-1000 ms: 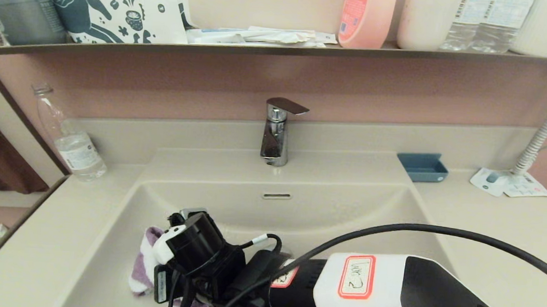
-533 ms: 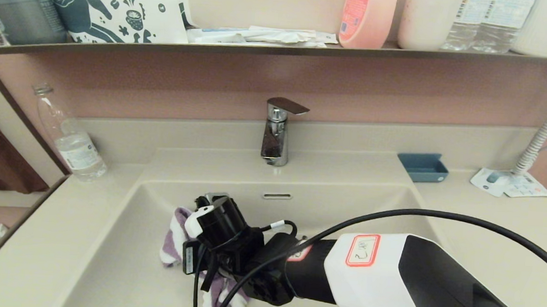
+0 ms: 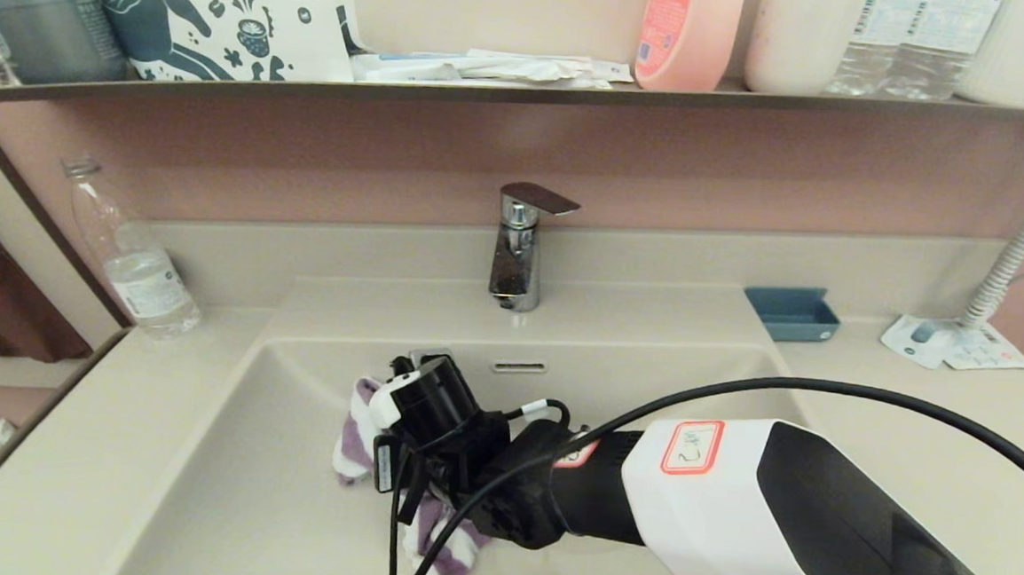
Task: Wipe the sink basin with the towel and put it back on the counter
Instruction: Wipe the sink
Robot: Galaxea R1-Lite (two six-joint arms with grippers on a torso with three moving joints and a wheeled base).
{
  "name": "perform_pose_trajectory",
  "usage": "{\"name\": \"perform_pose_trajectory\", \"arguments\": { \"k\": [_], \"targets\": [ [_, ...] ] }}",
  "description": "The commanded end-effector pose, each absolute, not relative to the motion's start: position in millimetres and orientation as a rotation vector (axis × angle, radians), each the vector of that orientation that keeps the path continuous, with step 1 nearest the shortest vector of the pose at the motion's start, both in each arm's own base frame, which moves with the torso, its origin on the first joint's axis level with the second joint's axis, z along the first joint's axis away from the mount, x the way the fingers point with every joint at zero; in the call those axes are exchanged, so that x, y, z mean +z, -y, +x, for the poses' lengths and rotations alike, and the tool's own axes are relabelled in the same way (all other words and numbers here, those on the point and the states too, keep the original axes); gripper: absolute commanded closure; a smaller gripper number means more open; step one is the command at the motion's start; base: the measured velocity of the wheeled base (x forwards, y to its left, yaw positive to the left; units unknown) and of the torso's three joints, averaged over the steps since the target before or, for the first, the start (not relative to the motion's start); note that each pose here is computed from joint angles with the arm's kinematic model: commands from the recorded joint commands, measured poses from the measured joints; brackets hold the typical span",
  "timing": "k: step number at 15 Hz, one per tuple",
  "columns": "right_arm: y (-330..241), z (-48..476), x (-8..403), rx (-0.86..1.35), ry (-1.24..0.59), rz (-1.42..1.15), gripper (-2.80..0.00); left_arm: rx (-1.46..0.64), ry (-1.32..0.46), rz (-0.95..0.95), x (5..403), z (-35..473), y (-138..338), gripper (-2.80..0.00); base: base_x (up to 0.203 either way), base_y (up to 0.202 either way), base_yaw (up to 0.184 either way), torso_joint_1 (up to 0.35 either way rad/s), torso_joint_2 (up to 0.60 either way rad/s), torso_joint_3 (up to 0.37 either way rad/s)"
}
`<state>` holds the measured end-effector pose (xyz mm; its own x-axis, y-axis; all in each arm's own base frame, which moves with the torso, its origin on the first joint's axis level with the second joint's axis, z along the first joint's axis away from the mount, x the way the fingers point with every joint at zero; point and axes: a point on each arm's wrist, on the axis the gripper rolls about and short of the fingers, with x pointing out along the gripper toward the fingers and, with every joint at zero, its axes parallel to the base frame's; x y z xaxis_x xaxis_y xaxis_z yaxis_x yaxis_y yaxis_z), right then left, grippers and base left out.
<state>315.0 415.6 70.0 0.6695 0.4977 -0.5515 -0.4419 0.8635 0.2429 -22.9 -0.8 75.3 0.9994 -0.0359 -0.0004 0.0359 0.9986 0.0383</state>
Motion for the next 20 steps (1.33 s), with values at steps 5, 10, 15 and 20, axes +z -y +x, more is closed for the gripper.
{"name": "perform_pose_trajectory", "arguments": {
  "k": [5, 10, 15, 20],
  "targets": [
    [-383, 337, 69, 0.374, -0.67, 0.039, 0.0, -0.036, -0.001, 0.038, 75, -23, 1, 0.0, 0.0, 0.0, 0.0, 0.0, 0.01, 0.0],
    [-354, 331, 75, 0.295, -0.702, -0.011, 0.0, -0.035, -0.001, 0.038, 75, -23, 1, 0.0, 0.0, 0.0, 0.0, 0.0, 0.0, 0.0],
    [-306, 331, 83, 0.174, -0.737, -0.04, 0.0, -0.035, -0.001, 0.038, 75, -23, 1, 0.0, 0.0, 0.0, 0.0, 0.0, 0.0, 0.0],
    [-256, 317, 93, 0.066, -0.795, -0.085, 0.0, -0.036, -0.001, 0.038, 75, -23, 1, 0.0, 0.0, 0.0, 0.0, 0.0, 0.0, 0.0]
  ]
}}
